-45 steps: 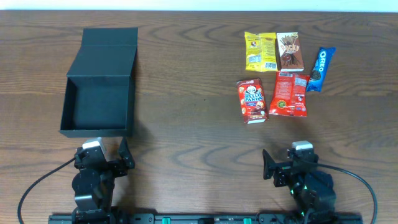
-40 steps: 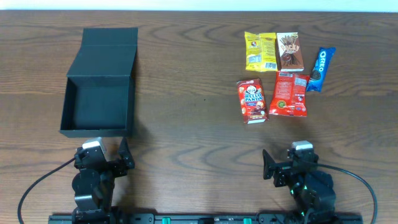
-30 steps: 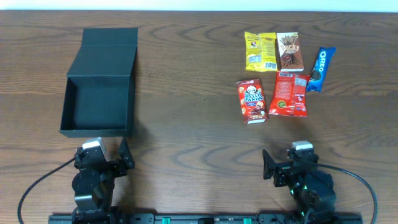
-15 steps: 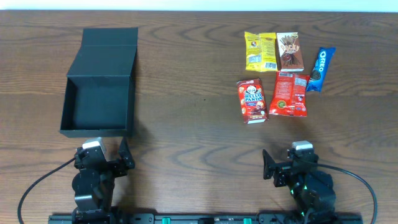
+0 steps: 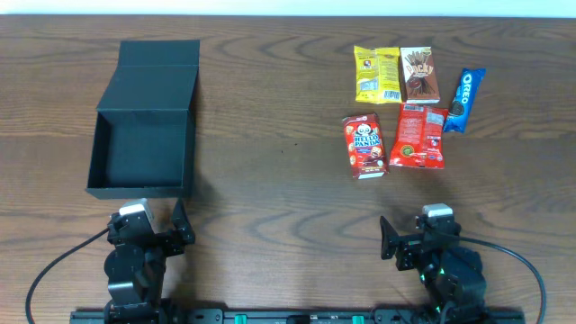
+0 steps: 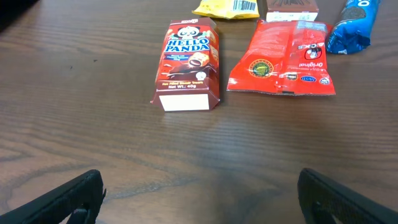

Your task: Pack container

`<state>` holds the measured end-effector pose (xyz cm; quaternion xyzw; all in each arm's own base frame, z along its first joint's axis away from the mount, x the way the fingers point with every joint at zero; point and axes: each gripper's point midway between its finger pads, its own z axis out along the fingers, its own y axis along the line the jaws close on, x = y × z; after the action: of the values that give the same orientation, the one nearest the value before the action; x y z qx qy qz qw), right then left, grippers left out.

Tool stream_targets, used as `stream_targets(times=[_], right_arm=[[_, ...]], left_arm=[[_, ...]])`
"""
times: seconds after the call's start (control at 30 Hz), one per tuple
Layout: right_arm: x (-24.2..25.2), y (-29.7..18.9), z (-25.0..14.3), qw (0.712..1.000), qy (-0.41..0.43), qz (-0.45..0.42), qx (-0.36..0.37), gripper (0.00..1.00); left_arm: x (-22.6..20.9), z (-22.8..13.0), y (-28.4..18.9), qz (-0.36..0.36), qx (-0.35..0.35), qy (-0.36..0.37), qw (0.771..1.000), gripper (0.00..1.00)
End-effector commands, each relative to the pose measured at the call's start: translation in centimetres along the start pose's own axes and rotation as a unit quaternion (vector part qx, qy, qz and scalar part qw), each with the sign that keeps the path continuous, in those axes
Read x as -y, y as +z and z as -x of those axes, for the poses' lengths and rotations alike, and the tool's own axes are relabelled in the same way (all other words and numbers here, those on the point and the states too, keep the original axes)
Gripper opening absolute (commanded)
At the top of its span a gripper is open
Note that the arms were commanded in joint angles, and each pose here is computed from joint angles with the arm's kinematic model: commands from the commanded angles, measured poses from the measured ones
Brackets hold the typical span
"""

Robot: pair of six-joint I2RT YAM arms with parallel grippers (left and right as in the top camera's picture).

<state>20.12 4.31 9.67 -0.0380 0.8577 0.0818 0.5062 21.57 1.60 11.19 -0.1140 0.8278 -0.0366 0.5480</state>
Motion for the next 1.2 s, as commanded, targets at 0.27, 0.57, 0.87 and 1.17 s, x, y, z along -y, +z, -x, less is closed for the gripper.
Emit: stream_targets(times=[0.27, 0.57, 0.87, 1.17], right_arm=[[0.2, 0.1, -0.2, 1.0, -0.003, -0.003, 0.0, 0.99], [0.2, 0.1, -0.2, 1.0, -0.003, -0.003, 0.0, 0.99], [0.2, 0.1, -0.2, 1.0, -0.003, -0.003, 0.0, 0.99], [0.2, 0.1, -0.2, 1.0, -0.003, -0.003, 0.0, 0.99]], left_arm=[[-0.2, -0.6, 0.3, 0.004, -0.006, 0.0, 1.0, 0.95], [0.5, 0.6, 0.3, -0.016, 0.019, -0.004, 1.0, 0.95], [3.6, 1.6, -0.4, -0.103, 0.028, -0.006, 0.994, 0.95], [3.6, 6.5, -1.8, -0.081, 0.071, -0.005, 0.994, 0.95]])
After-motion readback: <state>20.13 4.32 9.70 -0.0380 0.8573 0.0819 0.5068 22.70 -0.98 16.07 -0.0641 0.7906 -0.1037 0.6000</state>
